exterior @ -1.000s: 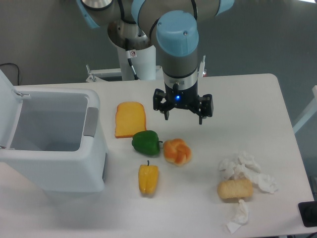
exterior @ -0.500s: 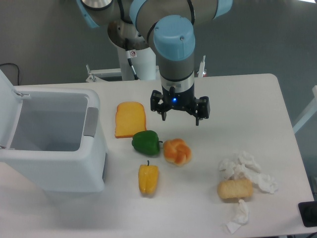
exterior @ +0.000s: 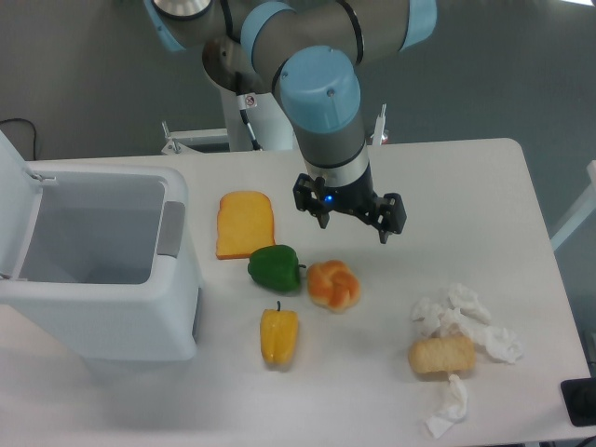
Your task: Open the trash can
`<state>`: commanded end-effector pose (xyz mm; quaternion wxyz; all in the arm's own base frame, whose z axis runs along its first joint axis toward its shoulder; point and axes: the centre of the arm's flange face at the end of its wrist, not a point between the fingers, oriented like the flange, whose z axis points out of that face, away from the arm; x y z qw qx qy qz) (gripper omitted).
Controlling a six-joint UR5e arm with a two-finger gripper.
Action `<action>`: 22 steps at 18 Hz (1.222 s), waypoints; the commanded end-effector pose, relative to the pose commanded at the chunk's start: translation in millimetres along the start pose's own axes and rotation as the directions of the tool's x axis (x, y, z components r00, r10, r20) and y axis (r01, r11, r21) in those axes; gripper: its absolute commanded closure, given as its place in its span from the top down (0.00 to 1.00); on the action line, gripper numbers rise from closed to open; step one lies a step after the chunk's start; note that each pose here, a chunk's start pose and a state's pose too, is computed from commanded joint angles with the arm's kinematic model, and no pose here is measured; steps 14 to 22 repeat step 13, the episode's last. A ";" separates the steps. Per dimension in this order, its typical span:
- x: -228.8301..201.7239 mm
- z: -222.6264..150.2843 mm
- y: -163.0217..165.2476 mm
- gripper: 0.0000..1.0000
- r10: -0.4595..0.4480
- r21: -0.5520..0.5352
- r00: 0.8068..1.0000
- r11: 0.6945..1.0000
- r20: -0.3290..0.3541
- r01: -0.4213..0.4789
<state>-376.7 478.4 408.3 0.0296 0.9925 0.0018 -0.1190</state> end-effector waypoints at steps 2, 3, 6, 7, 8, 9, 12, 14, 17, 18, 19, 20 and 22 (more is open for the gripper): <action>3.3 -14.7 -8.6 1.00 0.013 0.030 1.000 0.999 0.024 -0.014; -3.3 -21.5 -15.0 1.00 0.031 0.044 0.999 0.999 0.043 -0.033; -3.7 -11.9 -22.3 1.00 0.112 0.040 0.993 0.993 0.039 -0.114; -2.6 -8.6 -22.3 1.00 0.126 0.035 0.991 0.991 0.034 -0.127; -0.4 -5.3 -21.2 1.00 0.129 0.031 0.991 0.991 0.027 -0.130; 0.4 -5.7 -20.4 1.00 0.129 0.030 0.991 0.991 0.027 -0.130; -0.4 -7.3 -18.7 1.00 0.128 0.027 0.991 0.991 0.031 -0.128; -1.4 -7.1 -17.3 1.00 0.125 0.028 0.992 0.992 0.030 -0.126; -1.4 -7.1 -17.3 1.00 0.125 0.028 0.992 0.992 0.030 -0.126; -1.4 -7.1 -17.3 1.00 0.125 0.028 0.992 0.992 0.030 -0.126; -1.4 -7.1 -17.3 1.00 0.125 0.028 0.992 0.992 0.030 -0.126; -1.4 -7.1 -17.3 1.00 0.125 0.028 0.992 0.992 0.030 -0.126; -1.4 -7.1 -17.3 1.00 0.125 0.028 0.992 0.992 0.030 -0.126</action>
